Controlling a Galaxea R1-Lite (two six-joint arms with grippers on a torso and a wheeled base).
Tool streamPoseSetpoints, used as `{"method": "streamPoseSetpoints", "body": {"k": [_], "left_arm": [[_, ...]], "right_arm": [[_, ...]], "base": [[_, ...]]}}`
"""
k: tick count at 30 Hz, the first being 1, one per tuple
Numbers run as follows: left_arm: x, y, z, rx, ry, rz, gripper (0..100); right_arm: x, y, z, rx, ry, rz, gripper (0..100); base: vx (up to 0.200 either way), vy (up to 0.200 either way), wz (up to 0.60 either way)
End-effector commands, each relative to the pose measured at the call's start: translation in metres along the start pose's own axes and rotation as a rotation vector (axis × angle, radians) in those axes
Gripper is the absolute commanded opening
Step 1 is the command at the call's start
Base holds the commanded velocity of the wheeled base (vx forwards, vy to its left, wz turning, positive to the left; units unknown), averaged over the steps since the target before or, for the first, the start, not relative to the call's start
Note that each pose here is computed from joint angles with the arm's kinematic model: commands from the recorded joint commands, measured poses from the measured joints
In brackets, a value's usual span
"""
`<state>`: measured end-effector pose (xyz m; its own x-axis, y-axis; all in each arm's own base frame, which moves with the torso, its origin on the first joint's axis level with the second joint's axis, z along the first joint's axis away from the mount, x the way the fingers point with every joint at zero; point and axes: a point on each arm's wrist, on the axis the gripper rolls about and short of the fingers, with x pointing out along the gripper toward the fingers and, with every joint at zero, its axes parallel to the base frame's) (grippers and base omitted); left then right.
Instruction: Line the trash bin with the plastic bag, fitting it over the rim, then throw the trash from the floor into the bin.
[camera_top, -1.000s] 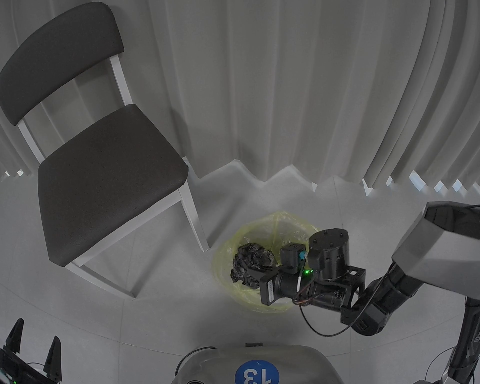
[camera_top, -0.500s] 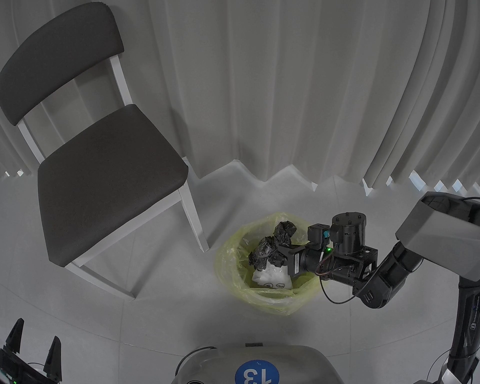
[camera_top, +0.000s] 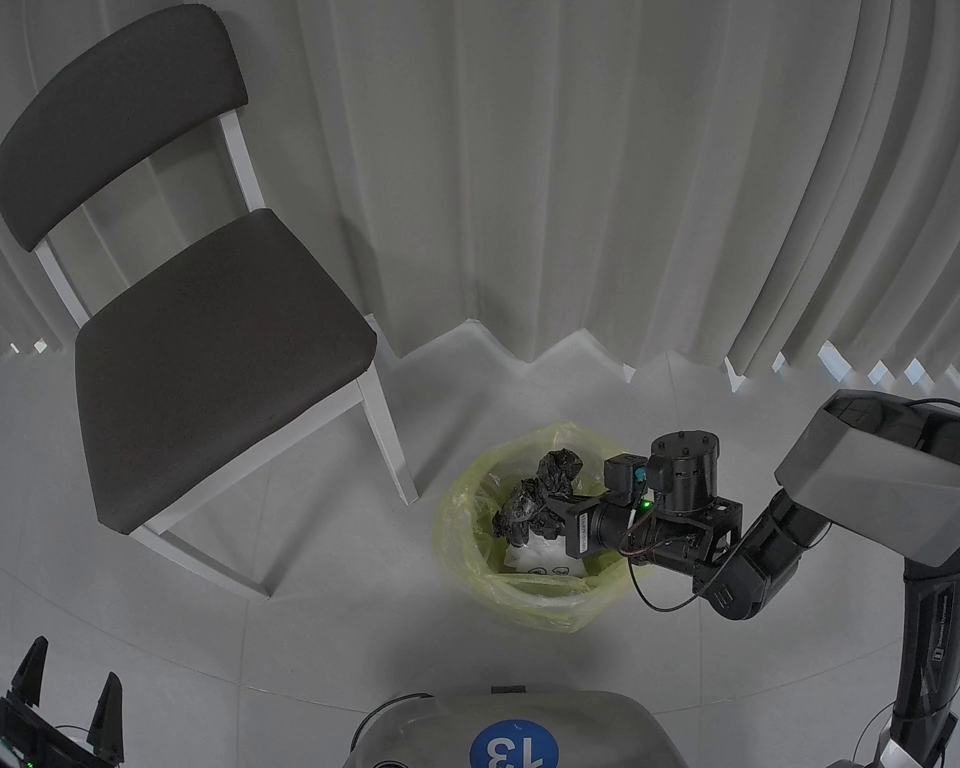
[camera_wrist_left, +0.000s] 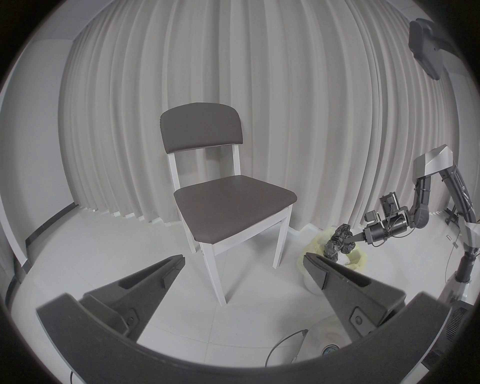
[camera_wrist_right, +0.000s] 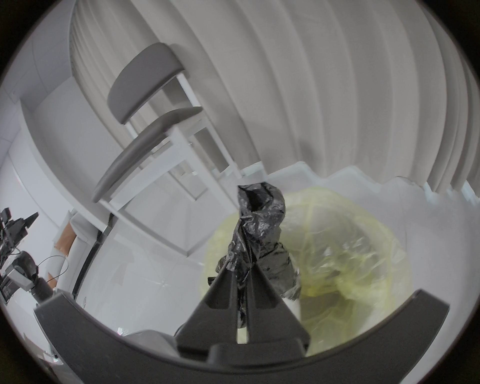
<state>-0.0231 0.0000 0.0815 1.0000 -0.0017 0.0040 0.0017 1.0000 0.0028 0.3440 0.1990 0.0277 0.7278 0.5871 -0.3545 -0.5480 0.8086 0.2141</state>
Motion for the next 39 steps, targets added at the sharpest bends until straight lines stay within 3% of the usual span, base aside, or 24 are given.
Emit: {"method": "streamPoseSetpoints", "body": {"k": [1,17,18,34,39], "left_arm": [[-0.001,0.000,0.000,0.000,-0.016,0.000,100],[-0.001,0.000,0.000,0.000,-0.016,-0.001,100],[-0.001,0.000,0.000,-0.001,-0.016,-0.001,100],[-0.001,0.000,-0.001,0.000,-0.014,-0.001,100],[-0.001,0.000,-0.001,0.000,-0.014,-0.001,100]], "right_arm": [[0.003,-0.006,-0.002,-0.006,0.003,-0.013,0],[0.016,-0.009,-0.023,-0.096,0.051,-0.019,0],[0.017,-0.010,-0.025,-0.102,0.052,-0.019,100],[0.018,-0.010,-0.021,-0.112,0.028,-0.017,100],[0.015,0.007,-0.016,-0.166,-0.020,-0.002,100]], "base": [[0.000,0.000,0.00],[0.000,0.000,0.00],[0.000,0.000,0.00],[0.000,0.000,0.00],[0.000,0.000,0.00]]}}
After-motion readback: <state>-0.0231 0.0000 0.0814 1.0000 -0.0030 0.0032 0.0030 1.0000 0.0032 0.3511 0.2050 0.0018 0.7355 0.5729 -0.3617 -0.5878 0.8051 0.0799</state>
